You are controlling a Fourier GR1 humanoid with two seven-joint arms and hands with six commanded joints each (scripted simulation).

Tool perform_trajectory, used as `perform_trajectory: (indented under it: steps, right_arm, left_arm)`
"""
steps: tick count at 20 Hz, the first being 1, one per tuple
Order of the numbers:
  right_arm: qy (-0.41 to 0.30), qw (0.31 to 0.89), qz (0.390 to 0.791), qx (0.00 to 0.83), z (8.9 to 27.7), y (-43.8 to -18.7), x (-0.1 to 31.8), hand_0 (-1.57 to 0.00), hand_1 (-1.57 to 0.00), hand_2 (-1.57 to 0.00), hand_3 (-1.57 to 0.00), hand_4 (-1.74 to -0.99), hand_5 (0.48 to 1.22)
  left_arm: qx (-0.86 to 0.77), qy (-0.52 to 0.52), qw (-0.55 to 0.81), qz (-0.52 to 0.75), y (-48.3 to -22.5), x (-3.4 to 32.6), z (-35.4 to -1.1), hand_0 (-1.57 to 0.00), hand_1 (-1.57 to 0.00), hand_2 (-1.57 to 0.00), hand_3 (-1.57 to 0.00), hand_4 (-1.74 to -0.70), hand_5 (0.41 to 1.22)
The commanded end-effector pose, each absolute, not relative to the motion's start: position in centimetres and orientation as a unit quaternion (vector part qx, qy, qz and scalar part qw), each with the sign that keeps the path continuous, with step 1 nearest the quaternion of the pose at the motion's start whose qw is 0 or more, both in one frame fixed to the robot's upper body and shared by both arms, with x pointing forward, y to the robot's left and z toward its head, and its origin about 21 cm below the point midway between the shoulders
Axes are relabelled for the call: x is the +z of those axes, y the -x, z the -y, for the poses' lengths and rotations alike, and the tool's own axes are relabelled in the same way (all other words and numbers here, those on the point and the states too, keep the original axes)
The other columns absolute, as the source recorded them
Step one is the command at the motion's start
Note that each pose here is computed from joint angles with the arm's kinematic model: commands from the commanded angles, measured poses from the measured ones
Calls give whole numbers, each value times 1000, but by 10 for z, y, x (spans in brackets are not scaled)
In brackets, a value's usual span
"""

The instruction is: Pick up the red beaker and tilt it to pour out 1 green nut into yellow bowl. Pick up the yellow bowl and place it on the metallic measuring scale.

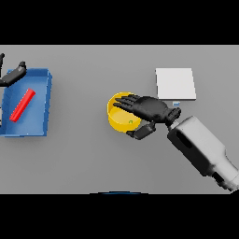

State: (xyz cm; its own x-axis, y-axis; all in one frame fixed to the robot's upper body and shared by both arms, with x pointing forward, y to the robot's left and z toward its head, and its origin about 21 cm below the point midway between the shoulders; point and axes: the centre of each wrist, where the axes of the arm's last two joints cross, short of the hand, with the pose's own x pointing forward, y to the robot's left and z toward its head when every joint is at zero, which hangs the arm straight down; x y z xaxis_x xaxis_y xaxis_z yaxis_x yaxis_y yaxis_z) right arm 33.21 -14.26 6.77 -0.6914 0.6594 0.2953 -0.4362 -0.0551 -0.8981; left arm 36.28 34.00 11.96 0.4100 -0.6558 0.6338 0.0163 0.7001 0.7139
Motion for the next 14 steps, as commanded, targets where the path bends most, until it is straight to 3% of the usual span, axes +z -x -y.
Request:
perform_trajectory:
  steps: [1,14]
  right_arm:
    - [96,375,570,724,139,-335,68,1,1,1,1,-1224,653]
    - [79,370,514,770,136,-345,47,1,1,0,-4,-1285,706]
  left_arm:
    - [-216,-320,777,498,-365,121,-340,1,1,1,1,-786,728]
    - [-219,-319,775,499,-363,118,-333,1,1,1,1,-791,728]
